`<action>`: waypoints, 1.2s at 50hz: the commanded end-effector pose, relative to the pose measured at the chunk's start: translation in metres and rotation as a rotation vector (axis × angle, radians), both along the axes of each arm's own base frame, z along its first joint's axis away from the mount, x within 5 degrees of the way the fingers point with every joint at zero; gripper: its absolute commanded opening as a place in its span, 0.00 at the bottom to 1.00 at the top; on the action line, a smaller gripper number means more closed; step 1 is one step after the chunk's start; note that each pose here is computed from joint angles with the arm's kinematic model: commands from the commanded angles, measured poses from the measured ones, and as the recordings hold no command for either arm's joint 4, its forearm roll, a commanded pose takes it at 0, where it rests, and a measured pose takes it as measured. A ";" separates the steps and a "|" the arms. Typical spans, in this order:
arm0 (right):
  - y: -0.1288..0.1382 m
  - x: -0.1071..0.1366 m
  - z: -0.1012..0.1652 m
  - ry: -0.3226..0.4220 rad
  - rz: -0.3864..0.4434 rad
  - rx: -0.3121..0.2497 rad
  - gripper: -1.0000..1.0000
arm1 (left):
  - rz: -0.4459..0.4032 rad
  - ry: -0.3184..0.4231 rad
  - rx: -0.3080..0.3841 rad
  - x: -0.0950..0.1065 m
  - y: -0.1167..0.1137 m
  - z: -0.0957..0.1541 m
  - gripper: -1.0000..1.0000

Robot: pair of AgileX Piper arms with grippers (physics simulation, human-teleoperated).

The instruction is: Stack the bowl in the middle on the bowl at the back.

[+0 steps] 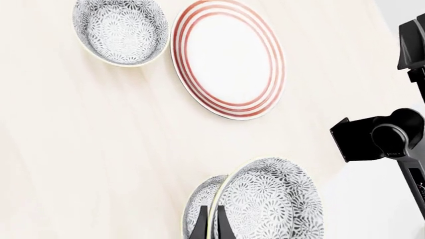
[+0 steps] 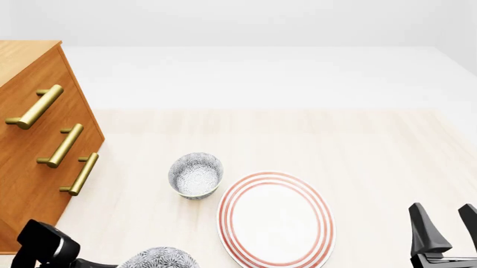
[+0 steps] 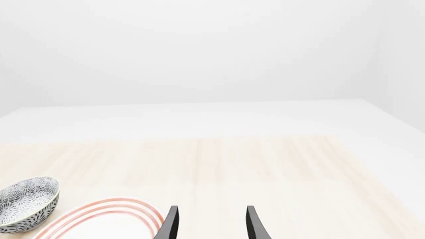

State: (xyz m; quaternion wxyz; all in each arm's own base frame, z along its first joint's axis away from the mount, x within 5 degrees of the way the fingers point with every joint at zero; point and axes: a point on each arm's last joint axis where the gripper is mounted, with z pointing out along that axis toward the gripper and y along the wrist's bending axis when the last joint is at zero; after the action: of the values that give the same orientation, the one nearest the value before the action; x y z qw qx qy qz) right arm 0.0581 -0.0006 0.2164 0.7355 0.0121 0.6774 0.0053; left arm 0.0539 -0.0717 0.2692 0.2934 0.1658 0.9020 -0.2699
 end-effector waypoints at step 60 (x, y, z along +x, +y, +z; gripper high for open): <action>0.000 0.003 0.001 0.000 0.000 0.004 1.00 | 0.009 0.008 0.036 -0.005 0.009 -0.010 1.00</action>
State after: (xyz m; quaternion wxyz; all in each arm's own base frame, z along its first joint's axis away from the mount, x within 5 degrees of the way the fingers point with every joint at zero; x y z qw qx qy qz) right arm 0.0613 -0.0007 0.2174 0.7354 0.0135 0.6775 0.0066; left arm 0.0496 -0.0652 0.2416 0.2727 0.1639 0.9144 -0.2505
